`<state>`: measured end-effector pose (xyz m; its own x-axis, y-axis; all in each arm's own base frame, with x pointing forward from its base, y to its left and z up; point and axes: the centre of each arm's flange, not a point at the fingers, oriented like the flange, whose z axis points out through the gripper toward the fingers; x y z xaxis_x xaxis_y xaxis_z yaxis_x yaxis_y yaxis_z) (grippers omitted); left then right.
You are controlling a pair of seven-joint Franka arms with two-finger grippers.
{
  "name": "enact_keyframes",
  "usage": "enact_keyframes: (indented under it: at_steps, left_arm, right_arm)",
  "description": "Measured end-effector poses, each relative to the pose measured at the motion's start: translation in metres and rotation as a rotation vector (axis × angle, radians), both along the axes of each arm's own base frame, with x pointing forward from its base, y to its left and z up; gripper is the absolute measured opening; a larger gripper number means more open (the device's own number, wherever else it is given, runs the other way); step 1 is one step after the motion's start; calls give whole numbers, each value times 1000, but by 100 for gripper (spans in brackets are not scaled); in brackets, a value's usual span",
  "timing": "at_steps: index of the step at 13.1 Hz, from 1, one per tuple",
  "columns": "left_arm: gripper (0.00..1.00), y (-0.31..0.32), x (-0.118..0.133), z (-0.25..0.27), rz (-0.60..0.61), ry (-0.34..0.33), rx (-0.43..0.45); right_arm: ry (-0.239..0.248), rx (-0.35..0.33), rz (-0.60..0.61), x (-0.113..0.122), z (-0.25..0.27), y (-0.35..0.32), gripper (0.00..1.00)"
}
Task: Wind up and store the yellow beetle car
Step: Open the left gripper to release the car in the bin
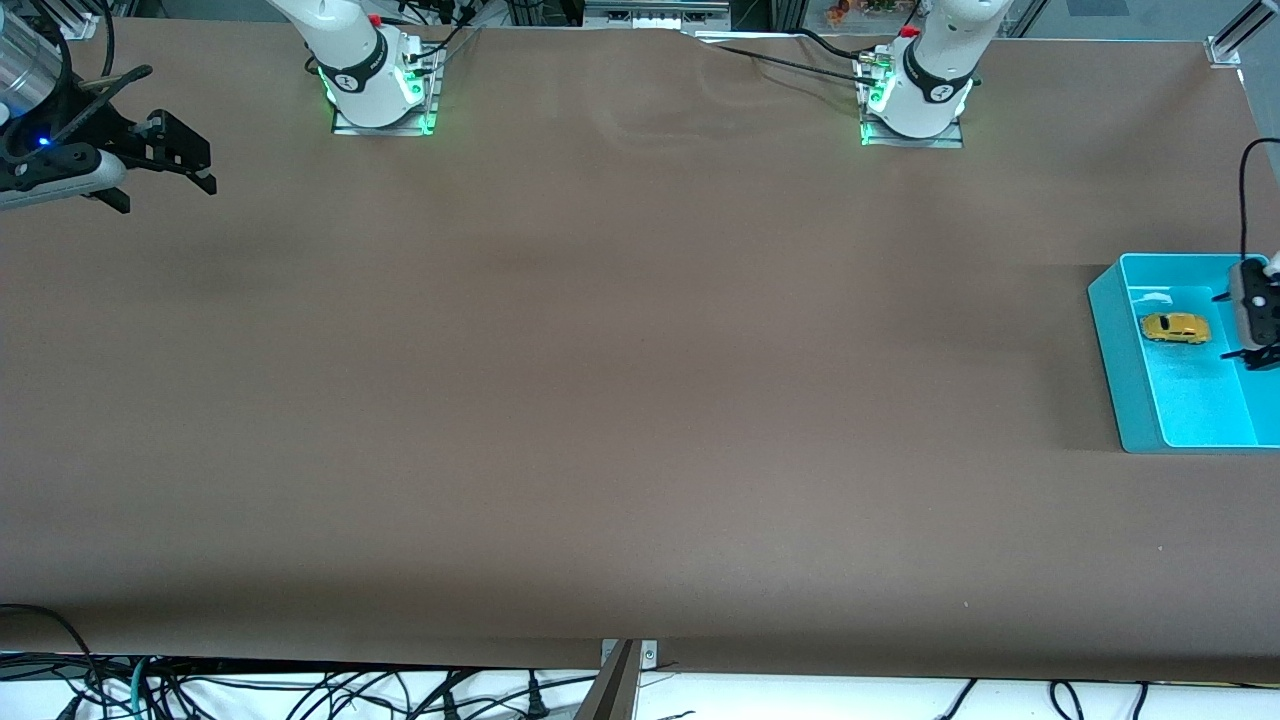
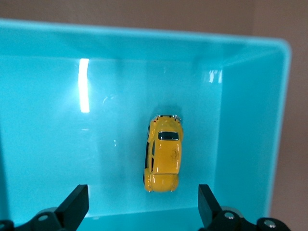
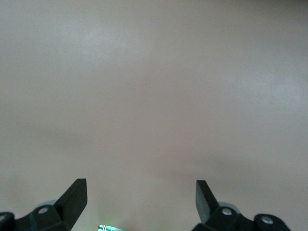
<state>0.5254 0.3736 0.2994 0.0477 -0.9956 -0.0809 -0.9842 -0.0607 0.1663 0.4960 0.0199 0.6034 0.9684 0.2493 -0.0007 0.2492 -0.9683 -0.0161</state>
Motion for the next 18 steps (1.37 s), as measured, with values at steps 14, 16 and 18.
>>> enact_keyframes:
  at_steps: [14,16,18]
  left_arm:
    - [100,-309,84,223,628,56,87]
    - [100,-350,82,236,722,50,88]
    - [100,-366,76,250,881,65,69]
  right_arm:
    - [0,0,0,0,0,0,100]
    - [0,0,0,0,0,0,100]
    - [0,0,0,0,0,0,100]
